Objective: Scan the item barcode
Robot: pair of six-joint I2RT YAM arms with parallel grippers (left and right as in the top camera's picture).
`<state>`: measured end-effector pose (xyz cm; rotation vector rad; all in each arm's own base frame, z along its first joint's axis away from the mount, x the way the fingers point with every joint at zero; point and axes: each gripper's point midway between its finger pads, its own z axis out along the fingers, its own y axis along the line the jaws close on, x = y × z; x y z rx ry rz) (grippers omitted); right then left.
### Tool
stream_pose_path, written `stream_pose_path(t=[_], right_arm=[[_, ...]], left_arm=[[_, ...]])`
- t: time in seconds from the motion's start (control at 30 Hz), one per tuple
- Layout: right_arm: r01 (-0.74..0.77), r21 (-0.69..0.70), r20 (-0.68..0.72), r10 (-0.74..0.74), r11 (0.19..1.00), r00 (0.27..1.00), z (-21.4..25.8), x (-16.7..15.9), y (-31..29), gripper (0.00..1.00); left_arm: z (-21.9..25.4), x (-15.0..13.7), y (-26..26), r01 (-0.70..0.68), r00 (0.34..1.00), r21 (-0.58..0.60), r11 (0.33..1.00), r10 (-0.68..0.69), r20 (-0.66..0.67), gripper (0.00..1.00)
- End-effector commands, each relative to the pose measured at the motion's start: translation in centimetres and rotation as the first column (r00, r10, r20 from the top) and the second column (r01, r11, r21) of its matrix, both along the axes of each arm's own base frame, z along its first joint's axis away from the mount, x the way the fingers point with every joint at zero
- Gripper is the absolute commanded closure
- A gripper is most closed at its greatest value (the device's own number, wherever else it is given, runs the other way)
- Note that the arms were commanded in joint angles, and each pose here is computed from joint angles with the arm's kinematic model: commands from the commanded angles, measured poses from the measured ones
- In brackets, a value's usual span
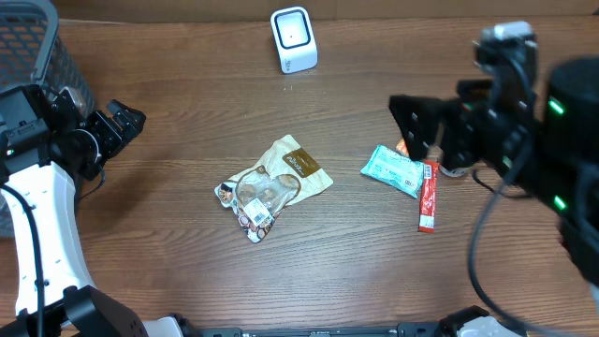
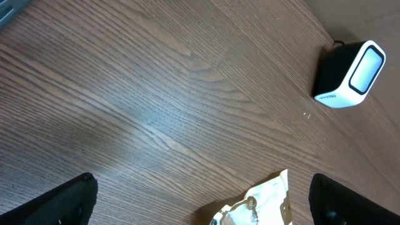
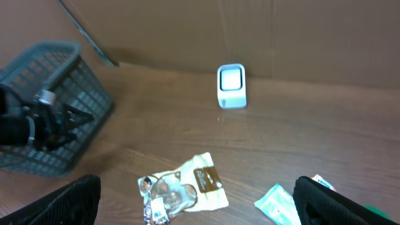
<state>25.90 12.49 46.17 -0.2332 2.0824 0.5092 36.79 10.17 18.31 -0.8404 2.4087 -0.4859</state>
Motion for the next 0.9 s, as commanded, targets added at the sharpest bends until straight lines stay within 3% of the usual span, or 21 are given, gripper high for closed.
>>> stream_pose_path(t=[0.0,0.4,0.6,0.87], right_arm=[[0.010,0.025,0.061,-0.011,1.000,0.998,1.7,-2.0,-1.0,0.00],[0.008,0.053,0.139,-0.016,0.999,0.990,3.5,-6.6,-2.8,0.00],[0.117,0.016,0.166,-0.118,0.993,0.979,3.5,-7.5,-5.3,0.00],[0.131,0.048,0.235,-0.138,0.990,0.962,4.6,-10.8,-6.8,0.00]], left_arm=[[0.8,0.0,0.1,-0.006,1.000,0.007,1.000,0.006,0.020,0.00],[0.8,0.0,0.1,-0.006,1.000,0.007,1.000,0.006,0.020,0.01],[0.8,0.0,0.1,-0.006,1.000,0.007,1.000,0.006,0.020,0.01],[0.8,0.0,0.1,-0.006,1.000,0.007,1.000,0.006,0.020,0.01]])
